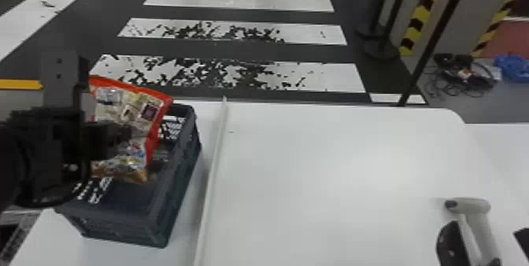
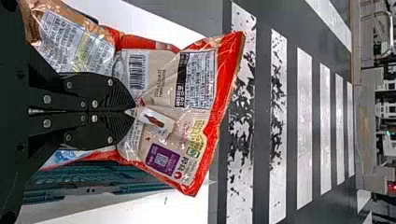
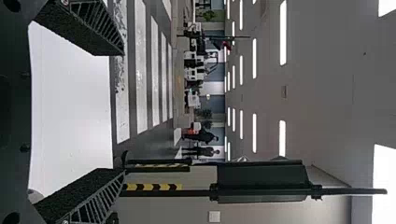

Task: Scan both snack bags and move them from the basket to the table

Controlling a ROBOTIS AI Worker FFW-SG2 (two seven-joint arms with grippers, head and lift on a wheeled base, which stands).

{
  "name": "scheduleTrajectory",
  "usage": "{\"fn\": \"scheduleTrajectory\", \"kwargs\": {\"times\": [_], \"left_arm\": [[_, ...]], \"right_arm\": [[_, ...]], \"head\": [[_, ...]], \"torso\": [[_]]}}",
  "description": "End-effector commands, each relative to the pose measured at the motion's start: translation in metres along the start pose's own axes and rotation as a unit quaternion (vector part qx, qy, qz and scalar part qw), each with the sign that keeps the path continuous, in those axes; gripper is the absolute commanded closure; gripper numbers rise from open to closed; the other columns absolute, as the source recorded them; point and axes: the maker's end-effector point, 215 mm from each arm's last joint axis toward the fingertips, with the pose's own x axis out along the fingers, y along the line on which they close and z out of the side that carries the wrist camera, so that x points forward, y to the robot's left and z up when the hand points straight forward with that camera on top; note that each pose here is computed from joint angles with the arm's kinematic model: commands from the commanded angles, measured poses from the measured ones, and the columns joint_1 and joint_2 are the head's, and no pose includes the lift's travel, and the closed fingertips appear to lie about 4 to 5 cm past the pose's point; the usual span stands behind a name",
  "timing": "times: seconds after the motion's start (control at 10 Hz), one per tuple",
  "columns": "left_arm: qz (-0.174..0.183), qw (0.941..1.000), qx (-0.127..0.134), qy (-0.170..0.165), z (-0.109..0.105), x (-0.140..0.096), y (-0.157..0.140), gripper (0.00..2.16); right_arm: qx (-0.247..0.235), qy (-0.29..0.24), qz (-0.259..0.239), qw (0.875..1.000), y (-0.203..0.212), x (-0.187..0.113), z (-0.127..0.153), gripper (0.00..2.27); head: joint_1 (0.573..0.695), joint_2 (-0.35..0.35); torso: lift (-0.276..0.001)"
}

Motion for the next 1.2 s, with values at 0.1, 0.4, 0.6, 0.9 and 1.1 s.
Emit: {"fn": "scheduleTrajectory", "kwargs": {"times": [0.1,0.4,0.6,0.9,1.1], "left_arm": [[0.017,0.9998,0.002,-0.013,0.002,-0.011,0.012,1.83],[0.002,0.9994,-0.002,-0.034,0.013,-0.026,0.005,1.84],[-0.032,0.9982,-0.014,-0.049,0.013,-0.044,-0.004,1.84],[-0.061,0.9957,-0.017,-0.068,0.013,-0.068,-0.018,1.84],[-0.085,0.9935,-0.02,-0.074,0.009,-0.077,-0.032,1.84]], "right_arm": [[-0.001,0.002,0.003,1.0,0.004,0.0,-0.003,0.02],[-0.002,-0.002,0.011,1.0,0.015,0.001,-0.002,0.02],[-0.005,-0.003,0.013,1.0,0.017,0.0,-0.001,0.02],[-0.008,-0.007,0.016,1.0,0.021,0.002,0.005,0.02],[-0.009,-0.002,0.012,1.0,0.019,0.005,0.004,0.02]], "head": [[0.695,-0.004],[0.695,0.017],[0.695,0.016],[0.695,-0.004],[0.695,-0.016]], "torso": [[-0.098],[-0.098],[-0.098],[-0.098],[-0.098]]}}
